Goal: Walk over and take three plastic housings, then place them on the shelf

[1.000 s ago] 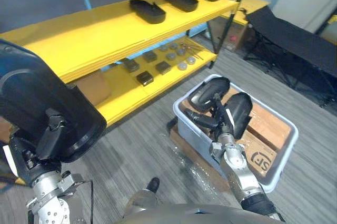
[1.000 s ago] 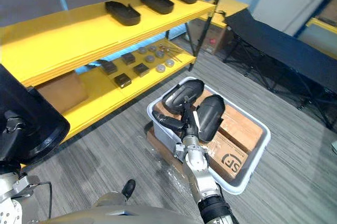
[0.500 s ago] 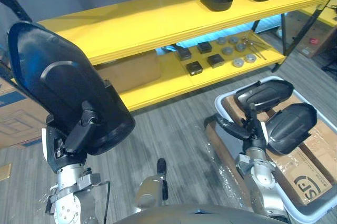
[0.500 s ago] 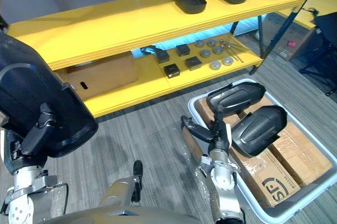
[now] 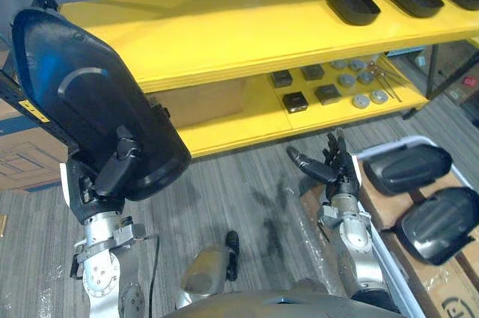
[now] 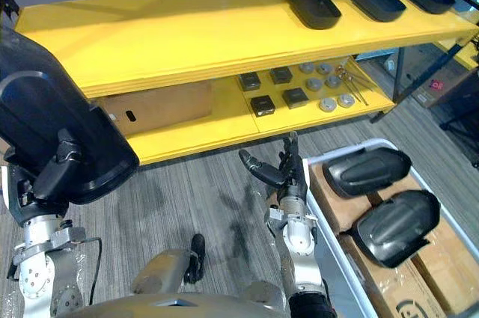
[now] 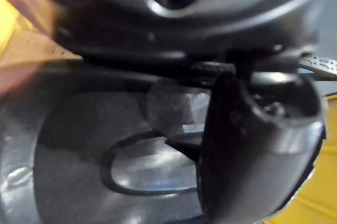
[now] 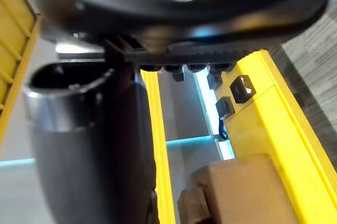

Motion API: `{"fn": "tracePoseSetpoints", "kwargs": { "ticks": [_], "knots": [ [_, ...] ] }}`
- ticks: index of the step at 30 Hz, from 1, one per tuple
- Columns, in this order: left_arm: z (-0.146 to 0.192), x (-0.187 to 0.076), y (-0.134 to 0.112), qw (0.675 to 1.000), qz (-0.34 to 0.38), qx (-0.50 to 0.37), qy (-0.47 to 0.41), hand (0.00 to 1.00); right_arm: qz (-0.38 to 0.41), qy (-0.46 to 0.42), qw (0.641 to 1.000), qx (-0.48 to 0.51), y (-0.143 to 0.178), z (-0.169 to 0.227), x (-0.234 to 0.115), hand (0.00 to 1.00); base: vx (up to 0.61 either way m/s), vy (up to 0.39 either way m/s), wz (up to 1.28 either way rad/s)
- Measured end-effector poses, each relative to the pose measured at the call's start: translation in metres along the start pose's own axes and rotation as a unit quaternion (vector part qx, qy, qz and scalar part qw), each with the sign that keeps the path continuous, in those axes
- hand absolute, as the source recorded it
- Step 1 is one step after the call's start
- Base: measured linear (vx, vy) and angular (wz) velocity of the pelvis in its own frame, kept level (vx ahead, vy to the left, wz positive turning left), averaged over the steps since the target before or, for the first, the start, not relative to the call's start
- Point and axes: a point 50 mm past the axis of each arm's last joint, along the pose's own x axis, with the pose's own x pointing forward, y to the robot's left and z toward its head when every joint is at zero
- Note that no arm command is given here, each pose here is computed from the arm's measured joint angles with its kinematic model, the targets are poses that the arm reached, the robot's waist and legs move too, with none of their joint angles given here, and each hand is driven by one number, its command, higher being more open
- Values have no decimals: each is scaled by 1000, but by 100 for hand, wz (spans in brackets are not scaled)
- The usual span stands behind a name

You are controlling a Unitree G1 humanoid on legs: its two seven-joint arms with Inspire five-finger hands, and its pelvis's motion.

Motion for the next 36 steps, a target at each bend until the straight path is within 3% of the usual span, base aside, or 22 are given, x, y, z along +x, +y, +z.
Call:
{"fn": "tracePoseSetpoints", "kwargs": {
  "ticks": [5, 8, 14, 20, 25, 29, 36],
  "knots": [
    [-1, 15, -20, 999, -47, -16, -12, 0, -22, -42, 999, 0, -16, 20, -6, 100, 254, 41, 74],
    [-11, 10, -28, 998, -67, -18, 13, 0, -30, -55, 998, -1, -21, 27, -13, 100, 275, -66, 75],
    [-13, -2, -16, 997, -70, -14, 34, 0, -22, -117, 993, 6, -14, 55, -10, 100, 215, -130, 20],
    [-8, -2, -10, 996, -39, -79, 22, 0, -22, -171, 985, -1, -13, 77, 3, 100, 123, -314, -29],
    [-15, -7, -23, 992, -62, -106, 34, 0, -62, -167, 983, -53, -55, 80, -6, 100, 67, -235, -6],
    [-8, 6, -38, 989, -112, -102, 0, 0, -101, -209, 971, -55, -80, 93, -15, 100, 134, -55, -6],
    [3, 31, -55, 983, -179, -32, -34, 0, -18, -226, 973, -50, -52, 99, -7, 100, 64, 136, -41]
  ]
}}
